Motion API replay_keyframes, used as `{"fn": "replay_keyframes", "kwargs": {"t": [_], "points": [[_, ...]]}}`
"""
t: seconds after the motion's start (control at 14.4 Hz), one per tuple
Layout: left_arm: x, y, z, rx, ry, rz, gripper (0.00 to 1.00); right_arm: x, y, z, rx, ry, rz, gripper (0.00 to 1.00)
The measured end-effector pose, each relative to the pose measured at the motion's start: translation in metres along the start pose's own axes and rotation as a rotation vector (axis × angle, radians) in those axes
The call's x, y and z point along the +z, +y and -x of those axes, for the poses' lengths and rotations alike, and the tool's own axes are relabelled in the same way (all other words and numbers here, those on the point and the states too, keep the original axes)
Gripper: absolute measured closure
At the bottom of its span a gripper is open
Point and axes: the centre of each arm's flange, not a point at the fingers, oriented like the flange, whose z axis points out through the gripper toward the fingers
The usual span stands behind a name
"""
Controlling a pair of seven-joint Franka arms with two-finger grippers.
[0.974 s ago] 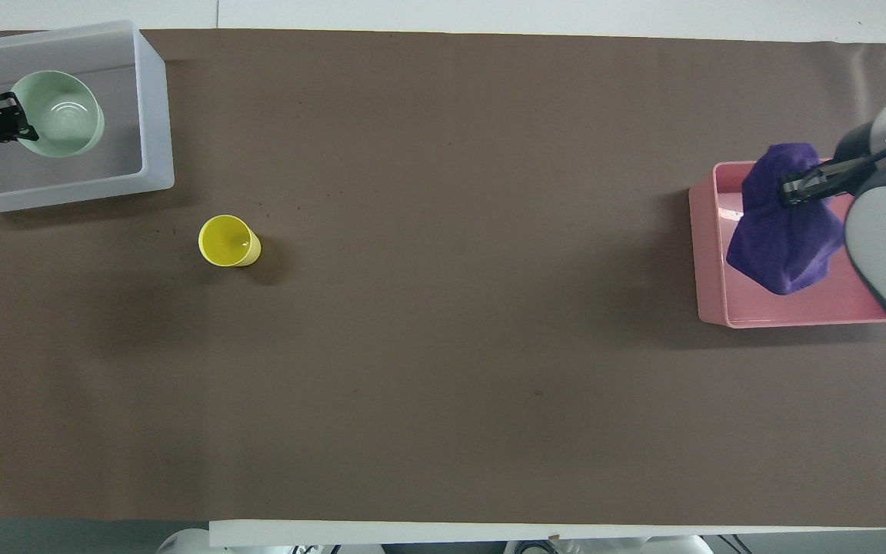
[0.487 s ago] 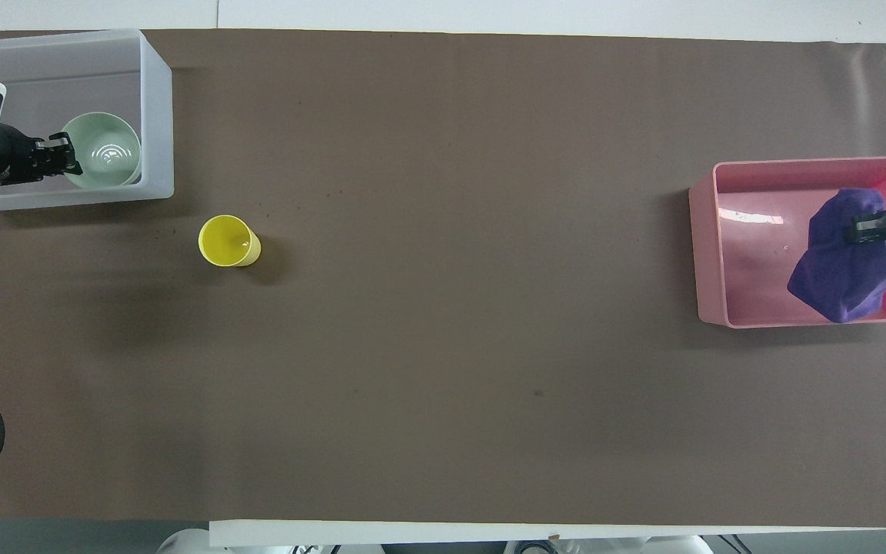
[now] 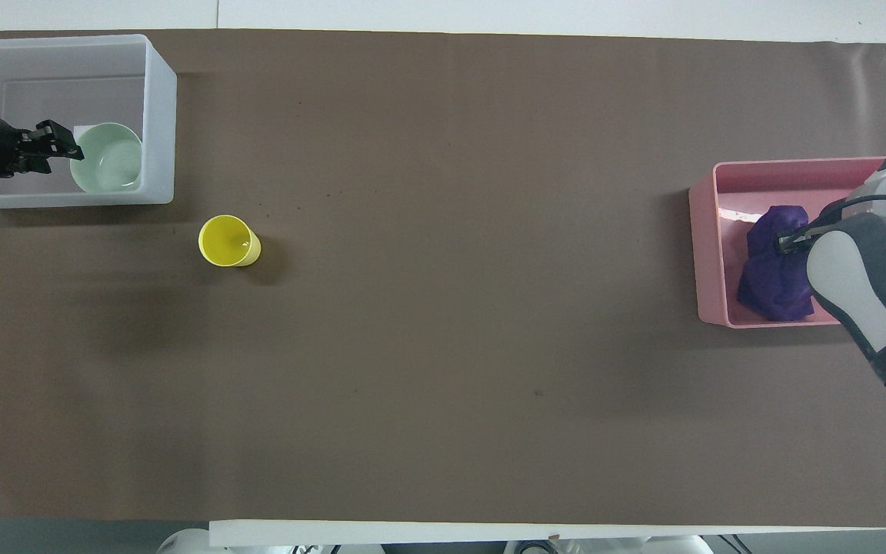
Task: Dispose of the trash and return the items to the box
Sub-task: 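Reach the left gripper to the yellow cup and grasp it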
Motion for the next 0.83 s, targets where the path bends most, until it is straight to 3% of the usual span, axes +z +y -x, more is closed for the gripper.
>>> {"fn": "replay_keyframes", "kwargs": {"t": [0.14, 0.21, 0.49, 0.7, 0.83], "points": [[-0.041, 0.005, -0.005, 0.011, -0.009, -0.001, 0.08, -0.001, 0.002, 0.0, 0.003, 0.002, 0.001, 0.58], [-0.061, 0.006, -0.004, 0.02, -0.012, -0.007, 0.02, -0.003, 0.002, 0.001, 0.004, 0.002, 0.001, 0.48], [-0.145, 0.014, 0.028, 0.058, -0.059, -0.043, 0.0, -0.041, -0.009, -0.007, 0.012, -0.02, -0.023, 0.04], [-0.211, 0.026, 0.07, 0.085, -0.107, -0.05, 0.0, -0.079, -0.066, -0.031, 0.058, -0.033, -0.038, 0.0], [-0.233, 0.057, 0.1, 0.114, -0.127, -0.052, 0.0, -0.096, -0.108, -0.04, 0.058, -0.048, -0.035, 0.0]]}}
